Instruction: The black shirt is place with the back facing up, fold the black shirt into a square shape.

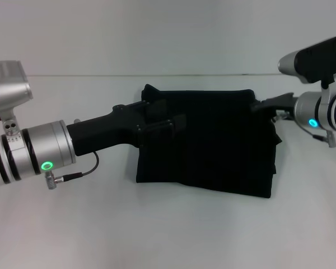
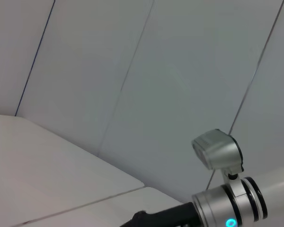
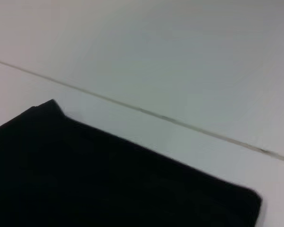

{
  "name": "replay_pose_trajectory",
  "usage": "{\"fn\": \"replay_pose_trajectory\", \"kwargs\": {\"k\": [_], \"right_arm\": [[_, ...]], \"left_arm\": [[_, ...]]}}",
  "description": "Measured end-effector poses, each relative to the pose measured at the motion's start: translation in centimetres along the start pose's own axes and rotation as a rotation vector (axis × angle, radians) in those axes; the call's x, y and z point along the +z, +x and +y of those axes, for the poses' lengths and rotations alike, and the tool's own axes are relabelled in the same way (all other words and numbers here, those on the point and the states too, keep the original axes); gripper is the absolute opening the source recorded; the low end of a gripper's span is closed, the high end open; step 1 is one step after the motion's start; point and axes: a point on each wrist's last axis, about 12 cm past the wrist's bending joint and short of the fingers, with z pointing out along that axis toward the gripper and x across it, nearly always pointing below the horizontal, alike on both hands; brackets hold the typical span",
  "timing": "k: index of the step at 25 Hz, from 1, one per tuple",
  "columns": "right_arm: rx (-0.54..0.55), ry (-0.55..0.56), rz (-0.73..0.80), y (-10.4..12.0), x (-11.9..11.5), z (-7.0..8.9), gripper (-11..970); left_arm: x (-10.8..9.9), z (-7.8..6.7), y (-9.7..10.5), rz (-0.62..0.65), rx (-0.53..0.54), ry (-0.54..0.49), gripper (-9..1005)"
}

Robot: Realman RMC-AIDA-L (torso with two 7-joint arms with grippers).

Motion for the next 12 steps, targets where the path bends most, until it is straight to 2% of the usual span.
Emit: {"fn": "replay_pose_trajectory", "kwargs": {"k": [4, 7, 9, 12], "right_arm": [[0.034, 0.068, -0.053, -0.6, -0.4, -1.2, 1], [0.112, 0.103, -0.116, -0.8, -1.2, -2.5, 1], [0.161, 0.098, -0.157, -0.6, -2.1, -3.4, 1], [0.198, 0.023, -0.211, -0.1, -3.6, -4.1, 2]], "left_arm": [[-0.1, 0.2, -0.1, 0.0, 0.005, -0.009, 732], [0.1, 0.6, -0.6, 0.001, 0.02, -0.029, 733], [0.2, 0.9, -0.9, 0.001, 0.027, -0.048, 734], [0.7, 1.5, -1.6, 0.009, 0.043, -0.078, 736]]}}
